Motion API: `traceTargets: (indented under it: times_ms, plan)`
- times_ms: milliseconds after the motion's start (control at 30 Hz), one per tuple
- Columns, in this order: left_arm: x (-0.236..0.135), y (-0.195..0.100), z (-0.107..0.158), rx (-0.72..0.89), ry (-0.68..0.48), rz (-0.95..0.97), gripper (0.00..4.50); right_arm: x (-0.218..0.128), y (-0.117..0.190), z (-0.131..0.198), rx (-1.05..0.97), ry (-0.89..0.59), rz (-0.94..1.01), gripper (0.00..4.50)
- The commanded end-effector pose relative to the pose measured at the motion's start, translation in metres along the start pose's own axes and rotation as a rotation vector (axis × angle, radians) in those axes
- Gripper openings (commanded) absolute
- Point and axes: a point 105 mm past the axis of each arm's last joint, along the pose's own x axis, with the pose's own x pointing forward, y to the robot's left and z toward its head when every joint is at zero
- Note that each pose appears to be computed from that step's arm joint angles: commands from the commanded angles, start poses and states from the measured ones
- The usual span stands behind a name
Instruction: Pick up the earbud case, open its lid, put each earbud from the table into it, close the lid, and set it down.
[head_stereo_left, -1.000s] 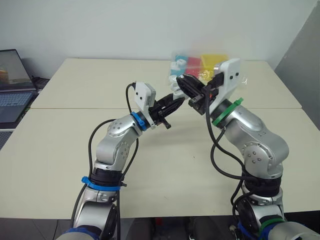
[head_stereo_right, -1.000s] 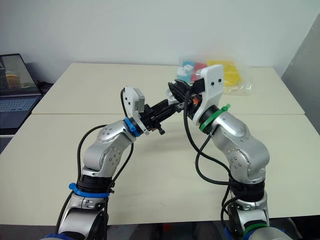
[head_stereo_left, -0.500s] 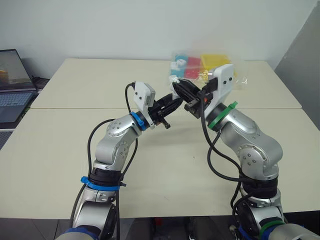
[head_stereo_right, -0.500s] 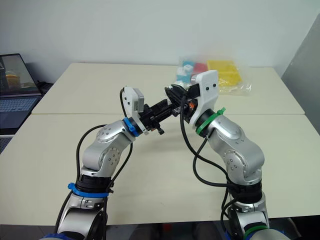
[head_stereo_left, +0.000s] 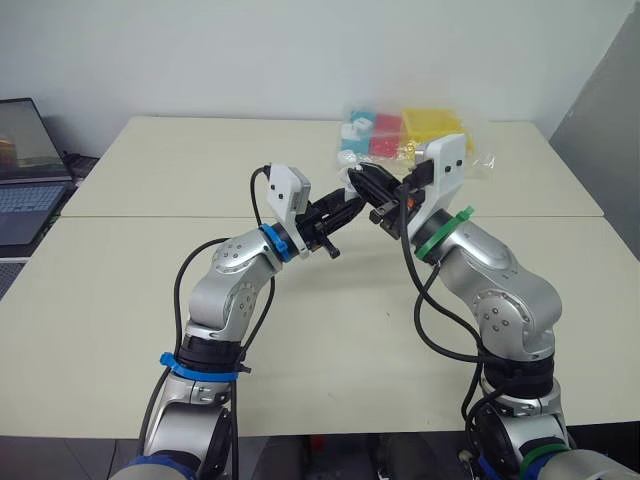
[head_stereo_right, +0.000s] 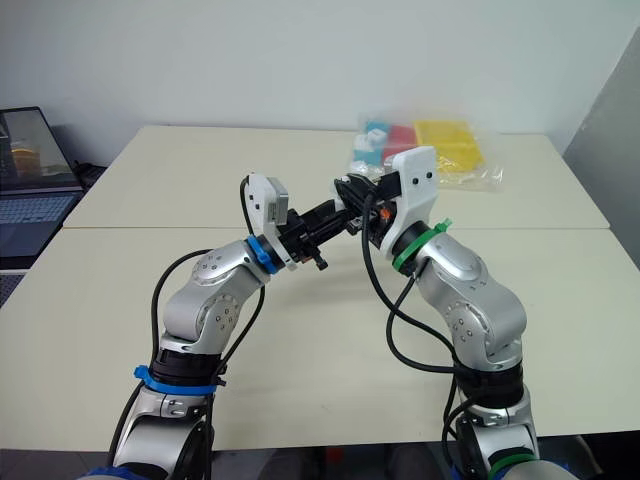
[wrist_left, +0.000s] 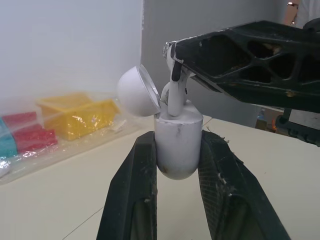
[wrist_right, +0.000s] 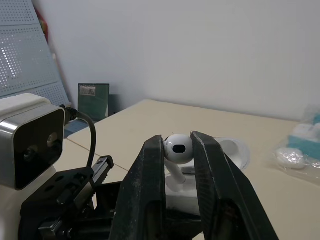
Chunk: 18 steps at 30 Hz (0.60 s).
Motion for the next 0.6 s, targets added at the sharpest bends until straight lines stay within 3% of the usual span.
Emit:
traceTargets:
  times_ms: [33, 600]
  plan:
    - [0.0033, -0.0069, 0.0202, 0.046, -0.06, -0.03, 0.75, -0.0005, 0.0033, 0.0083, -0.019, -0.039, 0.008, 0.4]
    - [0.0032, -0.0072, 0.0249, 0.053, -0.081, -0.031, 0.75, -0.0016, 0.008, 0.0046, -0.005, -0.024, 0.026, 0.4]
